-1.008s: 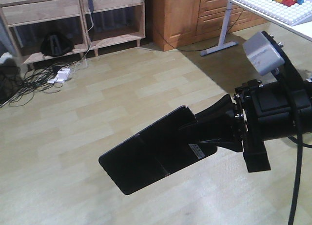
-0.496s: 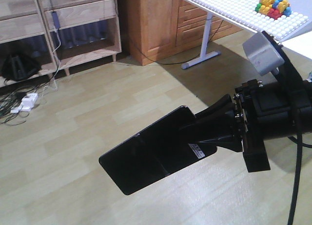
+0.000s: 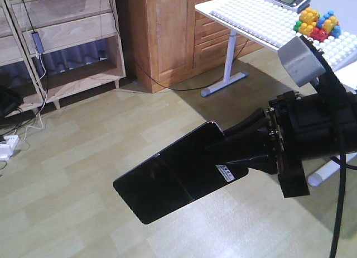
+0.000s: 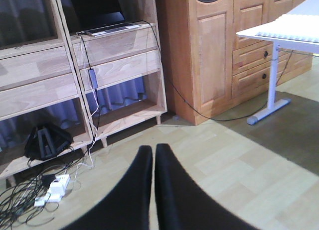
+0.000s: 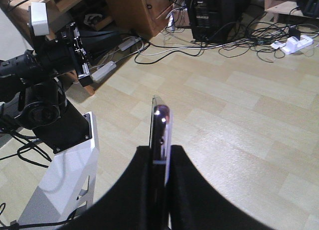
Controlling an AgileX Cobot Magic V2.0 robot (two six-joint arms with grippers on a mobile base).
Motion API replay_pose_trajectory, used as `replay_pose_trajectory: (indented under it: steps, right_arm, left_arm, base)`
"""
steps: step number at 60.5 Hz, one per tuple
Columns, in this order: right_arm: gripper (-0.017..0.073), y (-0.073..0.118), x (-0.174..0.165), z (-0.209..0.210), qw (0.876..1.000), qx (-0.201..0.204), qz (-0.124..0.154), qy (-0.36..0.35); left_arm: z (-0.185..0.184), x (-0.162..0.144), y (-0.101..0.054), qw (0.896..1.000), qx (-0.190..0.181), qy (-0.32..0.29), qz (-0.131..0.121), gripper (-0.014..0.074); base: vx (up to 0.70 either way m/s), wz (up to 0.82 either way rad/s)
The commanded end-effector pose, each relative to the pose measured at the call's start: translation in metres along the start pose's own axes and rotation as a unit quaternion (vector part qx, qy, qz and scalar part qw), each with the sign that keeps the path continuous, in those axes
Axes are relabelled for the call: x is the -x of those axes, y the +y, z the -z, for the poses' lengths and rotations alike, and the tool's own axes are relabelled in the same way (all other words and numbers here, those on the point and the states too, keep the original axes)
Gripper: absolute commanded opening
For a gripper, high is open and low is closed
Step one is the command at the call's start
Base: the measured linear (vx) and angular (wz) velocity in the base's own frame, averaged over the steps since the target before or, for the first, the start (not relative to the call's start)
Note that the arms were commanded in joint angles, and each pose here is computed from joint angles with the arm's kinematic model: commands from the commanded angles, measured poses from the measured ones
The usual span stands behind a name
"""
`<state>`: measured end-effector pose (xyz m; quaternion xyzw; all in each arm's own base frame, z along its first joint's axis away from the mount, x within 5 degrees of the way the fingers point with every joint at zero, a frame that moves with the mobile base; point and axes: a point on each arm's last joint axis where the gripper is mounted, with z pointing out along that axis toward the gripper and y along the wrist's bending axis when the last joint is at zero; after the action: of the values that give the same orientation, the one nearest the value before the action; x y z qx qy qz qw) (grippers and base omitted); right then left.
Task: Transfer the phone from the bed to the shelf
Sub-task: 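Keep holding the phone while driving to the wooden shelf unit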
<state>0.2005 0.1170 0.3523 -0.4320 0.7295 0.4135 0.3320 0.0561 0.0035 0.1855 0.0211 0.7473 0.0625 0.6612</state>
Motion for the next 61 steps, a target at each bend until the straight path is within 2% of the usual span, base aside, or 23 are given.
replay_pose_trajectory:
  steps: [1, 61]
  right_arm:
    - [-0.0002, 0.0169, 0.0134, 0.0072, 0.998, 0.043, 0.007, -0.04]
    - [-0.0002, 0.0169, 0.0134, 0.0072, 0.998, 0.043, 0.007, -0.04]
  left_arm:
    - [0.0031, 0.0144, 0.0017, 0.999, 0.006, -0.053, 0.007, 0.0001]
    - [0.0031, 0.0144, 0.0017, 0.999, 0.006, -0.053, 0.007, 0.0001]
  base:
    - [0.47, 0.02]
    - [0.45, 0.1]
